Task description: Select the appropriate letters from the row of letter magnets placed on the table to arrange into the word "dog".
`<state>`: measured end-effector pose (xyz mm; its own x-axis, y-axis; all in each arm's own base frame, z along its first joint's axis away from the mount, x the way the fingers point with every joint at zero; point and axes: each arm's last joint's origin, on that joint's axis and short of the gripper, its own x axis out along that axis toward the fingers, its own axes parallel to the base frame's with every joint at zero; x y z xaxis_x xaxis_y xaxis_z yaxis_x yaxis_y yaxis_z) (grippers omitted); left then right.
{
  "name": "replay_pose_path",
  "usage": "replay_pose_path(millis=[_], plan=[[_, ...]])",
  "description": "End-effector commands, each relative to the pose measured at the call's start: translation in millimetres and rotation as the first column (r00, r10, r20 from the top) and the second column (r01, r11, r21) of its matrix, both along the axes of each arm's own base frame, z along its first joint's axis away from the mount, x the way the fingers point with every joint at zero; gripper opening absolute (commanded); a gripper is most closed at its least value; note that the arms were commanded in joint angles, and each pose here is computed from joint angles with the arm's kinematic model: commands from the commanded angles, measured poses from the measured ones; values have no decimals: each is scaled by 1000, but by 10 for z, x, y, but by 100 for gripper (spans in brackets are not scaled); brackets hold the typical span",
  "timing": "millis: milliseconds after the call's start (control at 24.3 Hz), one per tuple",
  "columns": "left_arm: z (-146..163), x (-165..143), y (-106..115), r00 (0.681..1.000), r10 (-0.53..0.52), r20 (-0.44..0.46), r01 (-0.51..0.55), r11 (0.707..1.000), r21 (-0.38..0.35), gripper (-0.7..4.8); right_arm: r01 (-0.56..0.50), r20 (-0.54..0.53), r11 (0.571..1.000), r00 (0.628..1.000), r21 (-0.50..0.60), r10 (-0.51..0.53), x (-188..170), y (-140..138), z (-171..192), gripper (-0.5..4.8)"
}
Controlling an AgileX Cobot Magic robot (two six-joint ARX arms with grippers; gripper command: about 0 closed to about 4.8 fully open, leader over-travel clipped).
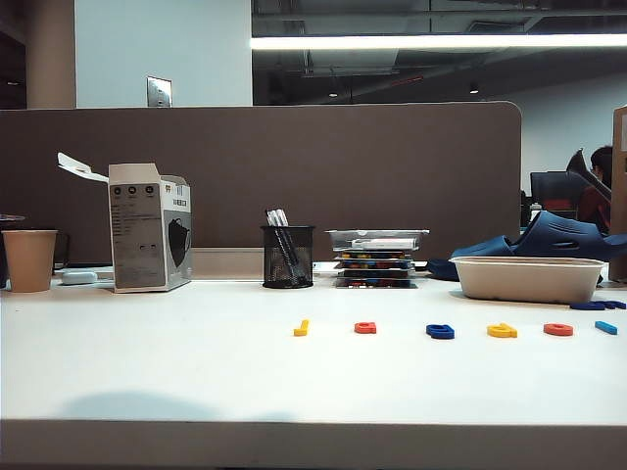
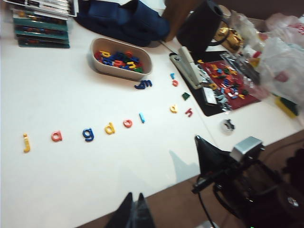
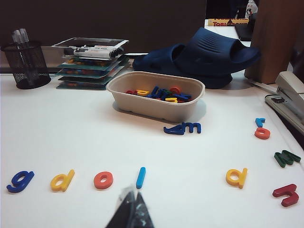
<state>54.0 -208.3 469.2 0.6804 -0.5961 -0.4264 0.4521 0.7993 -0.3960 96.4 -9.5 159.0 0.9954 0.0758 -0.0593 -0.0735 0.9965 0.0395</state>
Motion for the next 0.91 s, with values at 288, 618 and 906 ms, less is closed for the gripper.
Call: replay_pose_path(millis=[288, 618, 906], plan=[[-59, -63, -224, 969, 237, 72, -231, 970, -75, -6, 6, 14, 1000, 1000, 10, -6, -1, -1, 5, -6], [-192, -57, -277, 959, 282, 14, -281, 959, -36, -6, 49, 13, 999, 999, 24, -49, 0, -12, 7, -6], [-283, -74, -268, 956, 280, -93, -282, 959, -10, -6, 50, 13, 998, 999, 24, -50, 0, -13, 7, -6]])
